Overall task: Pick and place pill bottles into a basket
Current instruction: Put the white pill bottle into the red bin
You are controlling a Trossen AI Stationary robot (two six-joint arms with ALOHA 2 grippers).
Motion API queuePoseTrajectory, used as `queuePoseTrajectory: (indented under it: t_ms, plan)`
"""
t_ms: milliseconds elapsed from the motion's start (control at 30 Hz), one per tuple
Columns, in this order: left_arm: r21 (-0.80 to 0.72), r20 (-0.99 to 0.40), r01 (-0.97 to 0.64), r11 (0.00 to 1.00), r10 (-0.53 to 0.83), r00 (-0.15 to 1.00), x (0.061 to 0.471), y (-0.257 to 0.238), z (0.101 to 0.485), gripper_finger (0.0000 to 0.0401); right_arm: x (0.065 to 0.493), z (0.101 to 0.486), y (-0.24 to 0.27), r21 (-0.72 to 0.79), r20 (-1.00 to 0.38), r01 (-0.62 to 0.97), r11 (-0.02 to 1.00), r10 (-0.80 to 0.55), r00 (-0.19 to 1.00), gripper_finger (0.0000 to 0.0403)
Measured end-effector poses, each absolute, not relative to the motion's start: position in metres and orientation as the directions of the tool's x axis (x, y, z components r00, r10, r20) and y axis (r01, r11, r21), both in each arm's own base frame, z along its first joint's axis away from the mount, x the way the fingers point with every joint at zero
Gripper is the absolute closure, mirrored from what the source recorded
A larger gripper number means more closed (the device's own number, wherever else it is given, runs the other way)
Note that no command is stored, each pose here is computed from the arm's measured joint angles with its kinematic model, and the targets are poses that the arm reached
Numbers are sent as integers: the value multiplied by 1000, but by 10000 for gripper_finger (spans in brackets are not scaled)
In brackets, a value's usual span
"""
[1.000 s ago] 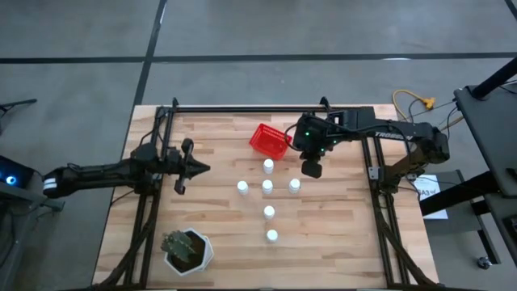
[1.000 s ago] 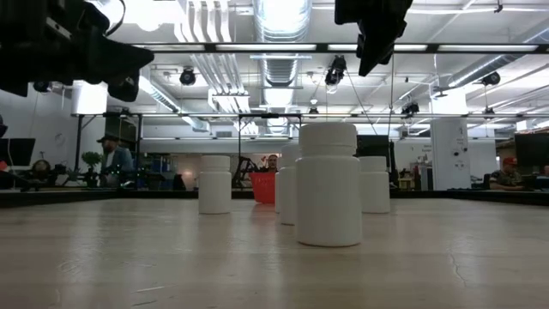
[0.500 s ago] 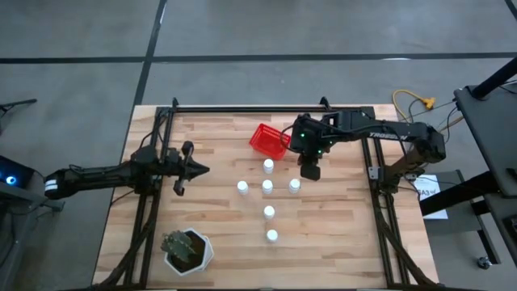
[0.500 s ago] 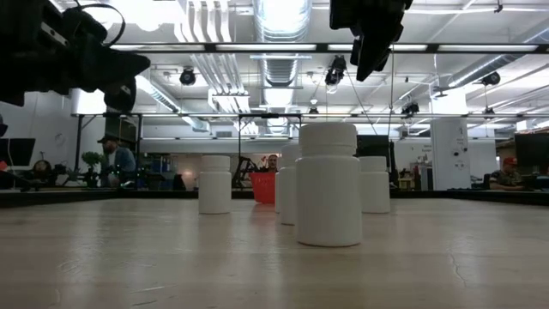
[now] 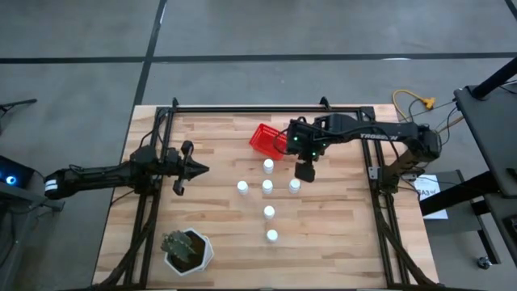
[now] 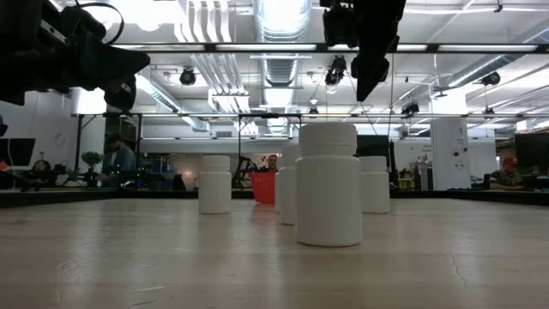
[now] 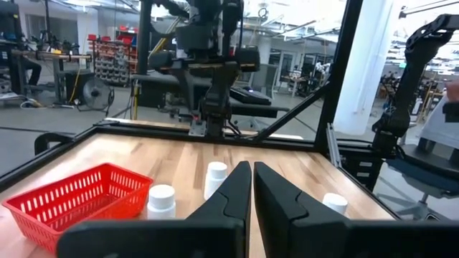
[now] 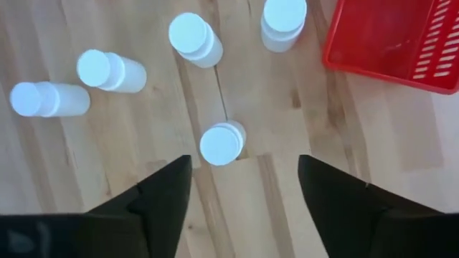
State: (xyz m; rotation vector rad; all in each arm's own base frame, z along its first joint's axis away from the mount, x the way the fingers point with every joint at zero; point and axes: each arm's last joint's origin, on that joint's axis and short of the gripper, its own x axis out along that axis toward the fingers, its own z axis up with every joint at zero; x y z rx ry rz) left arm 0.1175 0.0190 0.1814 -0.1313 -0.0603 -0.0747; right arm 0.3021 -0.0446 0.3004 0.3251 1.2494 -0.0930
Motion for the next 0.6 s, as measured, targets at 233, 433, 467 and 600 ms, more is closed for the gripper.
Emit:
queuePoseTrajectory:
  t_ms: [233,433,467,600]
  plan:
    - [-129,65,78,989,-70,995,118,19,181,400,309,291,-40,185,-950,220,958,117,289,127]
    - [-130,61,77,989,-70,996,118,19,181,400,315,282,-37,177,-958,192,965,124,258,128]
    - [-130,60,77,989,-70,996,118,19,181,400,315,282,-37,176,-959,192,965,124,255,128]
    - [-131,57,77,988,-70,996,118,19,181,400,313,282,-36,179,-962,205,962,127,241,128]
